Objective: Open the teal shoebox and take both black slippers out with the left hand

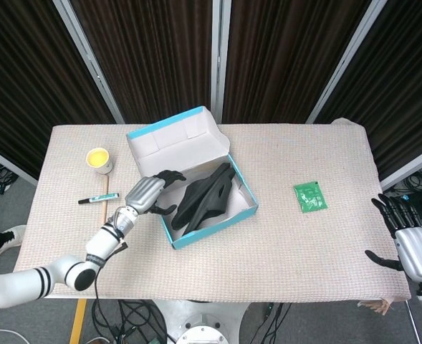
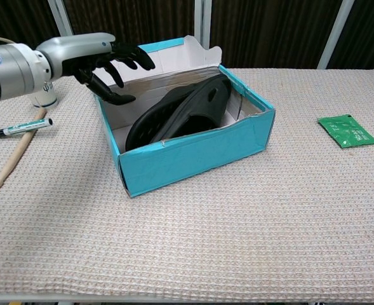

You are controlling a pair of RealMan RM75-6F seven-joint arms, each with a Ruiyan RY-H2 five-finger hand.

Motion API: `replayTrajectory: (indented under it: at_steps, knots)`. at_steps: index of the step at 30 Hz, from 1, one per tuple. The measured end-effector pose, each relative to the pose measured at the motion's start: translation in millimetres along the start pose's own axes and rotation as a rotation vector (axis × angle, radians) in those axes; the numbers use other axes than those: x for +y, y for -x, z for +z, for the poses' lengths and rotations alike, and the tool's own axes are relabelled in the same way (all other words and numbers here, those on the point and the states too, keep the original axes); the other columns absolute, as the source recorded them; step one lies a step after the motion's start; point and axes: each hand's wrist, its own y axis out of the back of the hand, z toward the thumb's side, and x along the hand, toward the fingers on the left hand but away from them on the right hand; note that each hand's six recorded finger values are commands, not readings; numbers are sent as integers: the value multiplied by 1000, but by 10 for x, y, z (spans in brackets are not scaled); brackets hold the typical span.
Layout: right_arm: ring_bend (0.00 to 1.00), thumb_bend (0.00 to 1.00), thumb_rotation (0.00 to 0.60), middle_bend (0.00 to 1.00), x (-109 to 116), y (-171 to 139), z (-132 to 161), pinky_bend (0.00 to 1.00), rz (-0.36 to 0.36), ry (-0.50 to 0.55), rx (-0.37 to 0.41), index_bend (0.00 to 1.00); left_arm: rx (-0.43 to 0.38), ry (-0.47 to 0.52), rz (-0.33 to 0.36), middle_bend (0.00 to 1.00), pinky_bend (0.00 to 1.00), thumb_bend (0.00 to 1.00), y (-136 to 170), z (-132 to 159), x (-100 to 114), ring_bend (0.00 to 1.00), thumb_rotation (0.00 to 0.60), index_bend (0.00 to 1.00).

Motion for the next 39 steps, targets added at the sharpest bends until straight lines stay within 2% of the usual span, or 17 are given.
replayTrajectory:
  at_steps: [11, 17, 24, 29, 34, 39]
  knots:
    - [0, 17, 600, 20, 2, -24, -56, 0, -2, 9, -7, 35, 43, 11, -26, 148, 303, 262, -116, 168, -185, 126, 600, 167]
    - [0, 17, 600, 20, 5, -38, -70, 0, -4, 11, -8, 35, 47, -31, -44, 148, 302, 258, -134, 213, -235, 125, 600, 167]
    - [0, 17, 600, 20, 10, -61, -91, 0, -5, 12, -15, 35, 43, -3, -17, 149, 301, 255, -110, 307, -160, 126, 600, 167]
    - [0, 17, 600, 20, 5, -78, -107, 0, -6, 15, -20, 35, 36, 28, -22, 148, 301, 255, -93, 370, -135, 125, 589, 167]
    - [0, 17, 600, 20, 12, -88, -113, 0, -8, 15, -20, 35, 46, -20, -43, 148, 303, 255, -122, 349, -215, 125, 590, 165]
    - [0, 17, 600, 20, 23, -97, -121, 0, -8, 13, -23, 35, 74, -106, -17, 149, 303, 256, -181, 276, -254, 125, 600, 165]
